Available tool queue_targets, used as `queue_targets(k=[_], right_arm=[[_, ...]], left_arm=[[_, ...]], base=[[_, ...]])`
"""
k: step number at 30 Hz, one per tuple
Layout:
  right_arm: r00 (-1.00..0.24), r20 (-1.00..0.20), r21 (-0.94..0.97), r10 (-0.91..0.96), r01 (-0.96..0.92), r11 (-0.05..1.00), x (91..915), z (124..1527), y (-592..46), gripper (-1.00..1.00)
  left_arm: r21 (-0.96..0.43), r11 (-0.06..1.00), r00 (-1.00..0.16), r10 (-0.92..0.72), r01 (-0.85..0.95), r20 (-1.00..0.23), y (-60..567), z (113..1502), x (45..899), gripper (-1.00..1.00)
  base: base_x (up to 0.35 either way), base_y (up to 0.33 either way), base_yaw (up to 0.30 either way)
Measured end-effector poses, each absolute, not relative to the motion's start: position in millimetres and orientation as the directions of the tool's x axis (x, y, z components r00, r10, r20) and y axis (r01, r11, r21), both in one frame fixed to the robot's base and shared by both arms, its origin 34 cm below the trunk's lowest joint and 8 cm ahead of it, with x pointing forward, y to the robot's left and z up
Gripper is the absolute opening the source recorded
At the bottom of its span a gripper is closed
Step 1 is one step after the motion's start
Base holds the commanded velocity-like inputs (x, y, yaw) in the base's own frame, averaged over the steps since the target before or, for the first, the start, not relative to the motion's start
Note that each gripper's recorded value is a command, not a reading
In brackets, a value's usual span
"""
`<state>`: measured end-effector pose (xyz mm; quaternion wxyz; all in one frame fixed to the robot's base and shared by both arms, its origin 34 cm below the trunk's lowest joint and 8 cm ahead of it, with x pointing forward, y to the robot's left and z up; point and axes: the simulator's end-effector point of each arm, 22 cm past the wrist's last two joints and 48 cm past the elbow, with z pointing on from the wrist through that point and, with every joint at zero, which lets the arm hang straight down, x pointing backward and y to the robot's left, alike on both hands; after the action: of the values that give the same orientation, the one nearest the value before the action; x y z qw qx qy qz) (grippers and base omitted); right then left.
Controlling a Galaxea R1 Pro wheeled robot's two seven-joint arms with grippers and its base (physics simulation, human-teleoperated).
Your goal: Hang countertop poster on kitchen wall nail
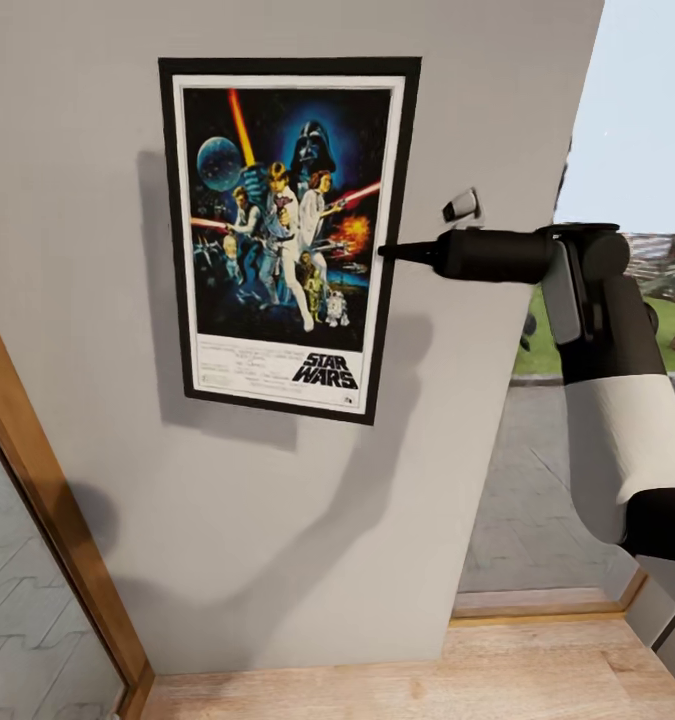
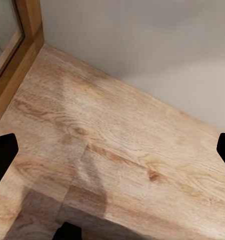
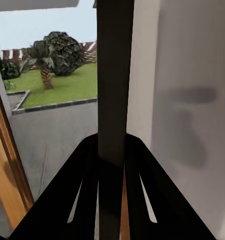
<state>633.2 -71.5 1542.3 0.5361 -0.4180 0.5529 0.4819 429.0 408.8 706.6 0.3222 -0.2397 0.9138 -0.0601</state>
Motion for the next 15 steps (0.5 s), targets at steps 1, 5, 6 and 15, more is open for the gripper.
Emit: queue_targets(k=[1,5,6,15], right_arm=[[-0.075,-0.995,0.085,0.062,-0.979,0.186,633.2,1544.1,-73.2,-1.0],[-0.074,-0.995,0.086,0.07,-0.979,0.187,633.3,1546.2,-75.3,-1.0],[-0.074,-0.995,0.086,0.071,-0.979,0.186,633.2,1546.3,-75.5,-1.0],[-0.073,-0.995,0.086,0.075,-0.979,0.187,633.3,1547.2,-76.4,-1.0]], left_arm=[[-0.264,0.878,-0.678,-0.477,-0.399,-0.56,408.8,706.6,428.9,1.0],[-0.264,0.878,-0.678,-0.476,-0.399,-0.56,408.8,706.6,428.9,1.0],[-0.264,0.878,-0.678,-0.476,-0.399,-0.56,408.7,706.5,428.9,1.0],[-0.264,0.878,-0.678,-0.477,-0.399,-0.56,408.8,706.6,428.9,1.0]], base=[[0.0,0.0,0.0],[0.0,0.0,0.0],[0.0,0.0,0.0],[0.0,0.0,0.0]])
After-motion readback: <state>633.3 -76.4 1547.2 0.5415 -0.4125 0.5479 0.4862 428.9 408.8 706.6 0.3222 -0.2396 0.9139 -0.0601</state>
